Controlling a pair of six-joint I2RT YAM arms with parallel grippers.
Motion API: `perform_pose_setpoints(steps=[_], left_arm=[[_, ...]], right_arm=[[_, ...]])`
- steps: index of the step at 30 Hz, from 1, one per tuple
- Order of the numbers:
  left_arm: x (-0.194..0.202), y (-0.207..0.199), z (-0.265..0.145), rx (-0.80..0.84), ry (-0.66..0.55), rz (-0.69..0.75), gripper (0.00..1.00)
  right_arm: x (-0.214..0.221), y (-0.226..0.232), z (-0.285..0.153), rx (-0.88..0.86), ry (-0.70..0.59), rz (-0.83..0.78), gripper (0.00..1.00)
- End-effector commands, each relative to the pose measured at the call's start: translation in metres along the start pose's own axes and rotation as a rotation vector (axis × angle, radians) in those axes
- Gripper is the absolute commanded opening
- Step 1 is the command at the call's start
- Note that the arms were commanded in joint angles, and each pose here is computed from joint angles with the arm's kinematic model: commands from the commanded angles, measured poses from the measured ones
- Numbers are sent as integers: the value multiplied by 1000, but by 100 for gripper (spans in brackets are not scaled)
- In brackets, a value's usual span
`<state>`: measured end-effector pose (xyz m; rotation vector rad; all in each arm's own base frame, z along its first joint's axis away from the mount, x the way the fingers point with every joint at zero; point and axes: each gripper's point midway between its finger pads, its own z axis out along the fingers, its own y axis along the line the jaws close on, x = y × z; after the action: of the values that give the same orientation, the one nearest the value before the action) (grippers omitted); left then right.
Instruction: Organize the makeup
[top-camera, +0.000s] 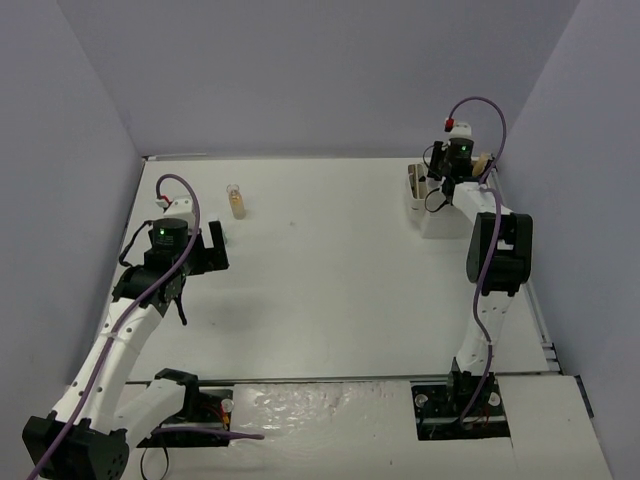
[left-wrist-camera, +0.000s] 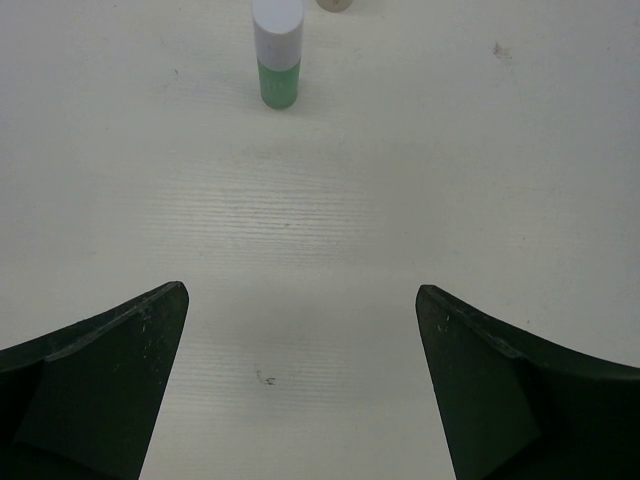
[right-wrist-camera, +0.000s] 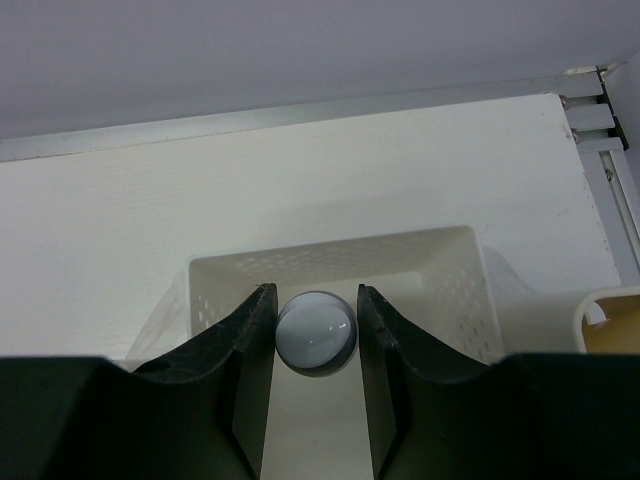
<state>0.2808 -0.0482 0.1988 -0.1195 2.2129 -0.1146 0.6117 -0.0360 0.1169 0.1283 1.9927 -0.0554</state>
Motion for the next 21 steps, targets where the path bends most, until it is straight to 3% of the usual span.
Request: perform_pose_setpoints(steps=[1, 8, 12, 15, 21], left_arm=[[-21, -5, -1, 20, -60, -25, 97], [-20, -4, -1, 17, -57, -26, 97], [-20, -4, -1, 17, -56, -26, 97], [-20, -4, -1, 17, -57, -27, 97], [-20, -5, -2, 23, -59, -29, 97]], right_arm=[[-55, -2, 1, 1, -145, -4, 0], [-38, -5, 10, 12, -112, -31, 0], [-35, -5, 10, 13, -103, -29, 11], [-34, -5, 8, 15, -99, -29, 27], [-43, -5, -1, 16, -111, -33, 48]])
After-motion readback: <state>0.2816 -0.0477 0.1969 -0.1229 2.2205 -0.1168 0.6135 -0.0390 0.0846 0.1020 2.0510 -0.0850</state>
